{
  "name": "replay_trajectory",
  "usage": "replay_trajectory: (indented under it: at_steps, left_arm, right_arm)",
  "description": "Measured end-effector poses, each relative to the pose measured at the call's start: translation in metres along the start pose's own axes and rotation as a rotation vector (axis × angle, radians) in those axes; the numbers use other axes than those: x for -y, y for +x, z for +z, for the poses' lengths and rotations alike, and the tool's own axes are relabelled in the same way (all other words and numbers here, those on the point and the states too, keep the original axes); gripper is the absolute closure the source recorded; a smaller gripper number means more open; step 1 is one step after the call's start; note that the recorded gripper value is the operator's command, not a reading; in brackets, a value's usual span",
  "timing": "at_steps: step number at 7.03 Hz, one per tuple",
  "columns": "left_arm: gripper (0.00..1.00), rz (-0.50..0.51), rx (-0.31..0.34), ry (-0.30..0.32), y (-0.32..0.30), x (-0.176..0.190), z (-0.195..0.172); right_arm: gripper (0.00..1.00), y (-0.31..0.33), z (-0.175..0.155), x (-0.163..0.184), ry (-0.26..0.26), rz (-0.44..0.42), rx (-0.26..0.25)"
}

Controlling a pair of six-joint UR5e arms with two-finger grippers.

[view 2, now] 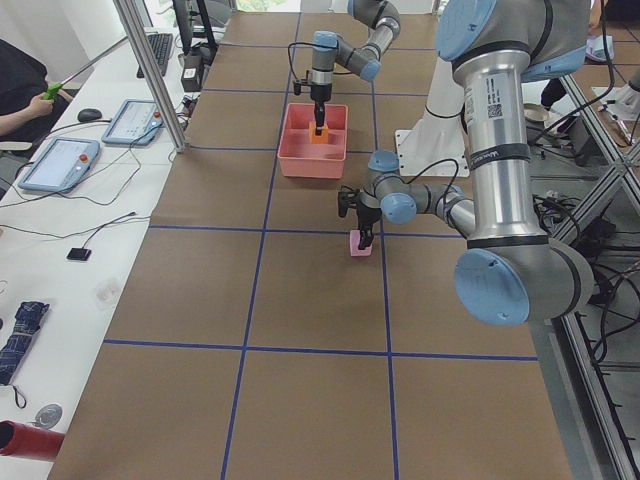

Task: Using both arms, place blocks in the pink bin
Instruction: 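Lower the orange cube into the bin with the right gripper and release, then grasp the light pink cube with the left gripper while the right arm withdraws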

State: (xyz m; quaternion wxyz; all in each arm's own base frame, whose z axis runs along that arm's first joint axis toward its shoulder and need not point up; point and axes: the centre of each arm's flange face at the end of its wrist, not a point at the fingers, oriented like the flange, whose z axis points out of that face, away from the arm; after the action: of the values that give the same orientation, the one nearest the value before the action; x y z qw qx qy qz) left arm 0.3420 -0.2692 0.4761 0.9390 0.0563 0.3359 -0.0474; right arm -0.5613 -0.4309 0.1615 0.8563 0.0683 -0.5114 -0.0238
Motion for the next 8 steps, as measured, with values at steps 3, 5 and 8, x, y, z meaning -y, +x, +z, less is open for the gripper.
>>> replay_trajectory:
  at_steps: [3,5,8]
  left_arm:
    - [1.0,-0.006,-0.058,0.012,0.011,0.004,-0.03]
    - [1.0,-0.052,-0.125,0.011,0.011,0.025,-0.074]
    - [1.0,-0.15,-0.304,-0.037,0.014,0.088,-0.15]
  right_arm:
    - [0.01,-0.013,-0.009,0.002,0.011,0.029,0.023]
    - [0.01,-0.018,-0.023,0.009,0.027,0.04,0.039]
    - [0.01,0.016,-0.062,0.032,0.066,0.103,-0.008]
